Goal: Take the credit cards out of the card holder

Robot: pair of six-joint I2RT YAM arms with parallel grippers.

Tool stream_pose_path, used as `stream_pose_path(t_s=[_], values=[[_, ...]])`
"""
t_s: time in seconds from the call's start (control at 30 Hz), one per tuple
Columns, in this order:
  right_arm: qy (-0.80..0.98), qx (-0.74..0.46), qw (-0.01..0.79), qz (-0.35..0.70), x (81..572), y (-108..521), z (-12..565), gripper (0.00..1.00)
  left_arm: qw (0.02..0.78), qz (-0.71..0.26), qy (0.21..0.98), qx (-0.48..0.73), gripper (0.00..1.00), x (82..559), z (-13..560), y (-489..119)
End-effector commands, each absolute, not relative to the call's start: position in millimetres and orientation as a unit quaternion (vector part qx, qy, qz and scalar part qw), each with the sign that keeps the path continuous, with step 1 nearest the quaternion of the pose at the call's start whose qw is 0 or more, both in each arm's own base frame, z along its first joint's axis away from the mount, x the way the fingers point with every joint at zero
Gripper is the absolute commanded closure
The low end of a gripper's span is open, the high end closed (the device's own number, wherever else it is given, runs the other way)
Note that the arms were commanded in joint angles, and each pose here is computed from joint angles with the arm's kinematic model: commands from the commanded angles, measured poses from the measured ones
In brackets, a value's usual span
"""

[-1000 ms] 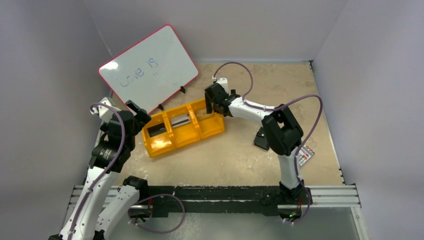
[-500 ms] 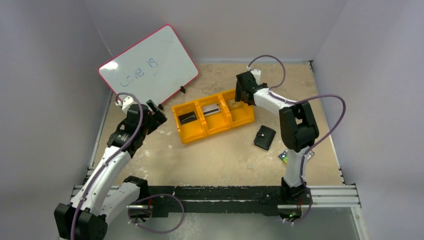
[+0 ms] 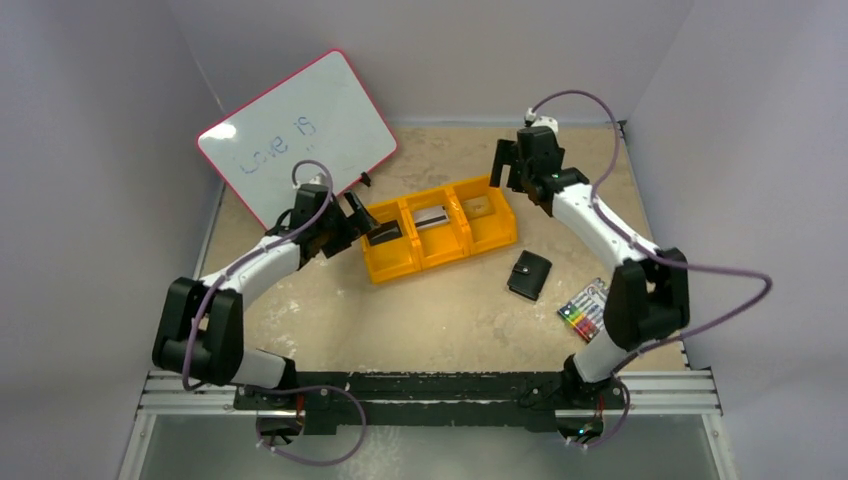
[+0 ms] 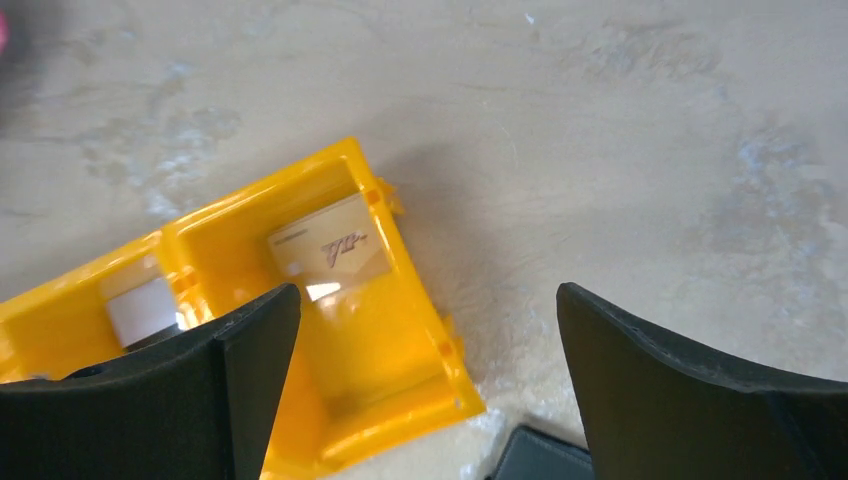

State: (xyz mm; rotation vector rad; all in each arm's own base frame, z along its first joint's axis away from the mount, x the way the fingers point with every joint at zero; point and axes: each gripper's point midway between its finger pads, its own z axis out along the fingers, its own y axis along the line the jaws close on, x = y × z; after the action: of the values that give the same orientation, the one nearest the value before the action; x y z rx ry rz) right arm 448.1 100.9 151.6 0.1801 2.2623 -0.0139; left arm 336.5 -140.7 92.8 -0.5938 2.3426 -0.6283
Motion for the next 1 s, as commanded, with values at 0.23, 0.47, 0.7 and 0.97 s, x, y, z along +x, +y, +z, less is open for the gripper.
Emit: stream_pose_path(t_s=[0.23,0.47,0.7,0.97], values=[[0.897,0.182,0.401,0.038,317.5,68.0,122.9,0.00,0.369,-0.317,0.857,-0.169,0.07,413.9,134.1,-180.5],[0.890,0.238,0.370,0.119,271.5,81.5,98.8,0.00,0.361,-0.321,0.862,-0.155,0.07,450.8,130.3,-194.7],[0.864,0.332,0.375,0.048,267.4,49.0,88.2,0.00,0.381,-0.241,0.874,-0.180,0.05,434.3,126.6,-159.8],[0.850,0.365,0.380,-0.015,285.6,25.7,64.9,0.00,0.440,-0.182,0.854,-0.210,0.03,394.7,165.4,-117.6]])
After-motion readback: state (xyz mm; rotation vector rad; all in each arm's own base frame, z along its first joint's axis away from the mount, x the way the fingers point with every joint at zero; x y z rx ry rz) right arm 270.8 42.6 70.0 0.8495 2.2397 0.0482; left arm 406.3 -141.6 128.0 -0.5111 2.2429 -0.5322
